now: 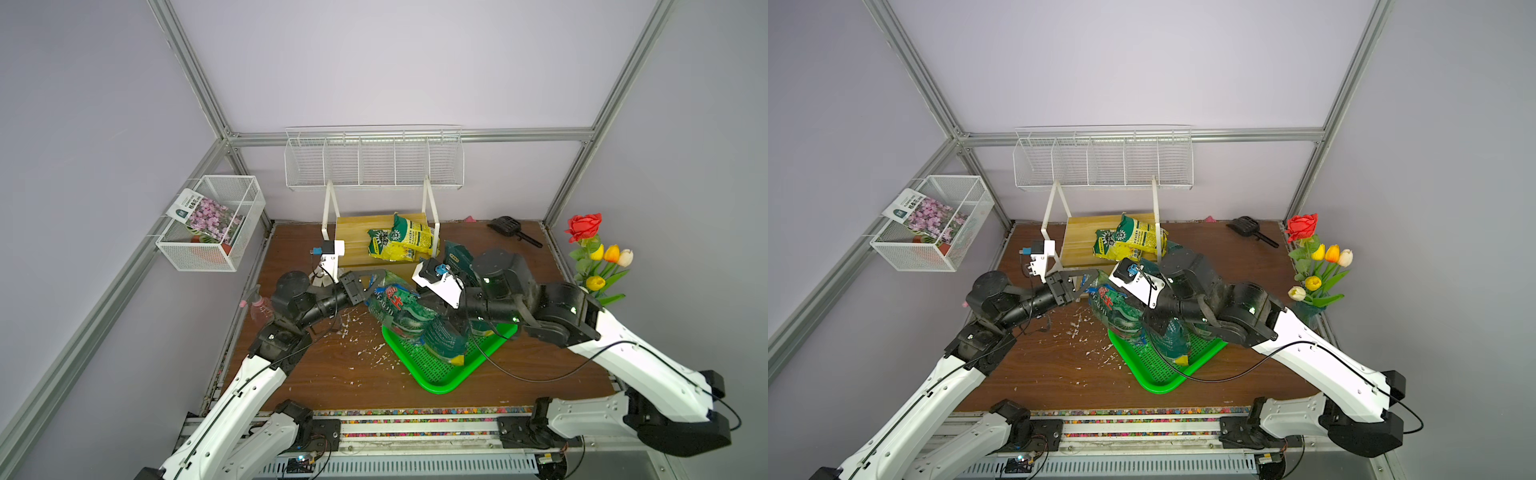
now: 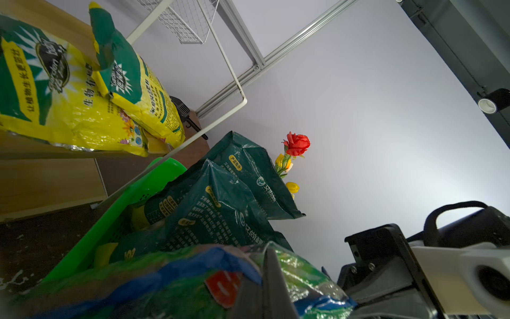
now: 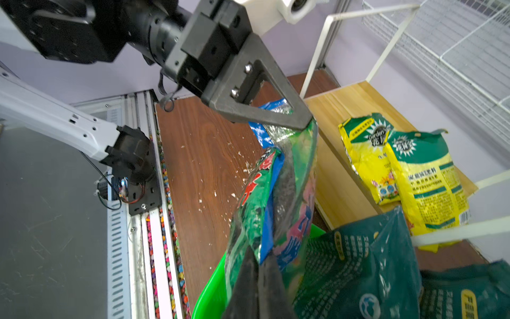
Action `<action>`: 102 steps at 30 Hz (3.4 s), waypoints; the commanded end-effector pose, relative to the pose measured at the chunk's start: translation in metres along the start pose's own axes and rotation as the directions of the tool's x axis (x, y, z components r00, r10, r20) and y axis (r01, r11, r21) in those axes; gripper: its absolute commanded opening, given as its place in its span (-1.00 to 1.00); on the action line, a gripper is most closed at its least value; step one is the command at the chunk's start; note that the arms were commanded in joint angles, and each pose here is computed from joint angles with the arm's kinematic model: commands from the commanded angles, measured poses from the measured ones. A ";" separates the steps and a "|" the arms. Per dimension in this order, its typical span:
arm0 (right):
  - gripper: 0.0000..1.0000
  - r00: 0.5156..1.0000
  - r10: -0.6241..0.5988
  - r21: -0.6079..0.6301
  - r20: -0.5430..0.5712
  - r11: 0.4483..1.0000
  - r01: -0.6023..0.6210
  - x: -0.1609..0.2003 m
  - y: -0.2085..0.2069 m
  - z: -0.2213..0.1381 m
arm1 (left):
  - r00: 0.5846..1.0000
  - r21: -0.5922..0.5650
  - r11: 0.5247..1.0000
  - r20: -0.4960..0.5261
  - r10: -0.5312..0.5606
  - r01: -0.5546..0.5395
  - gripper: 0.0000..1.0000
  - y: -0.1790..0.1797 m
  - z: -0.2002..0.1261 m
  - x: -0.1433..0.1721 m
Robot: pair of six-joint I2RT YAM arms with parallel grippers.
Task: Take down the fertilizer bag from the shelf
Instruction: Place the fertilizer bag in the storage box, then pick up the fertilizer bag from the shelf.
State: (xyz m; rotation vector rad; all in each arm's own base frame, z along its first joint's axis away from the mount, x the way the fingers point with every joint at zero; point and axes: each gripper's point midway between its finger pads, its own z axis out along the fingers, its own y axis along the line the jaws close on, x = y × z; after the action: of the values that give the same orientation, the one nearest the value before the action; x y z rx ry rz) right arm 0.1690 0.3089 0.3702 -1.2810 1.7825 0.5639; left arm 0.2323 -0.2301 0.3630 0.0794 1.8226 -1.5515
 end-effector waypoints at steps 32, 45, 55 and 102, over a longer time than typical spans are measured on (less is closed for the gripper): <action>-1.00 0.994 0.090 0.054 -0.068 0.995 -0.086 0.045 0.005 -0.038 | 0.983 -0.257 0.965 -0.184 0.011 -0.059 -1.00 0.107 0.055 0.072; -1.00 0.967 0.123 -0.138 -0.222 0.978 -0.156 0.080 0.043 0.026 | 0.976 -0.341 0.939 -0.214 -0.031 -0.045 -1.00 0.131 0.029 0.096; -1.00 0.930 0.145 -0.136 -0.337 0.970 -0.200 0.124 0.050 0.066 | 0.976 -0.390 0.920 -0.209 -0.052 -0.034 -1.00 0.145 0.014 0.107; 0.18 0.939 -0.048 0.457 -0.341 0.864 0.210 -0.024 -0.167 0.148 | 0.965 -0.577 0.809 0.130 0.228 -0.114 0.64 0.114 -0.046 0.004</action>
State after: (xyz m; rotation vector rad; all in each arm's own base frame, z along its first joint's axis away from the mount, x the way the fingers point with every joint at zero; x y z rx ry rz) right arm 0.3716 0.3832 0.3147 -1.1811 1.9447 -0.0838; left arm 0.2626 -0.1640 0.2799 -0.1800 1.9438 -0.8317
